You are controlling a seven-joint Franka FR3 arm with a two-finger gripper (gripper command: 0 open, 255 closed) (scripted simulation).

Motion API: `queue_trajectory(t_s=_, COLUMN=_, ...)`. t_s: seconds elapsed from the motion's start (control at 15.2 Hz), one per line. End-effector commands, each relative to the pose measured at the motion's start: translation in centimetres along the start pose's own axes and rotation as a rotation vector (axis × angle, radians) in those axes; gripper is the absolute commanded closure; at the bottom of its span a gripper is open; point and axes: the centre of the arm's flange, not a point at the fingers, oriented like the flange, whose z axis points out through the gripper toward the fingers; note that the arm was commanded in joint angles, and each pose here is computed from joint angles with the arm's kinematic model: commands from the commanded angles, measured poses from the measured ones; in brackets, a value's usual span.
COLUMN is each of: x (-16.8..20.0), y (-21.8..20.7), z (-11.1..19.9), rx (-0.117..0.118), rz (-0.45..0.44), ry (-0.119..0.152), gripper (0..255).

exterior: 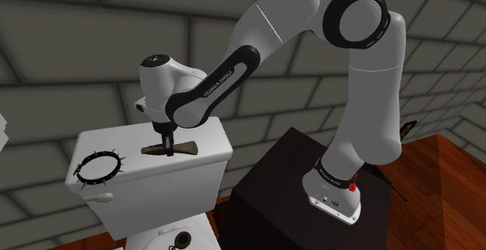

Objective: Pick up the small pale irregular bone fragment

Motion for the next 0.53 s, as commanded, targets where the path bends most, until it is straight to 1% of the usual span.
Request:
queue_trajectory(t_s=0.0, x=-0.1, y=0.0, z=-1.0, rx=0.0, rz=0.0, ry=0.0, gripper=255)
queue_trajectory(t_s=0.46, x=-0.3, y=0.1, z=-4.7, rx=0.0, rz=0.0, ry=0.0, gripper=255)
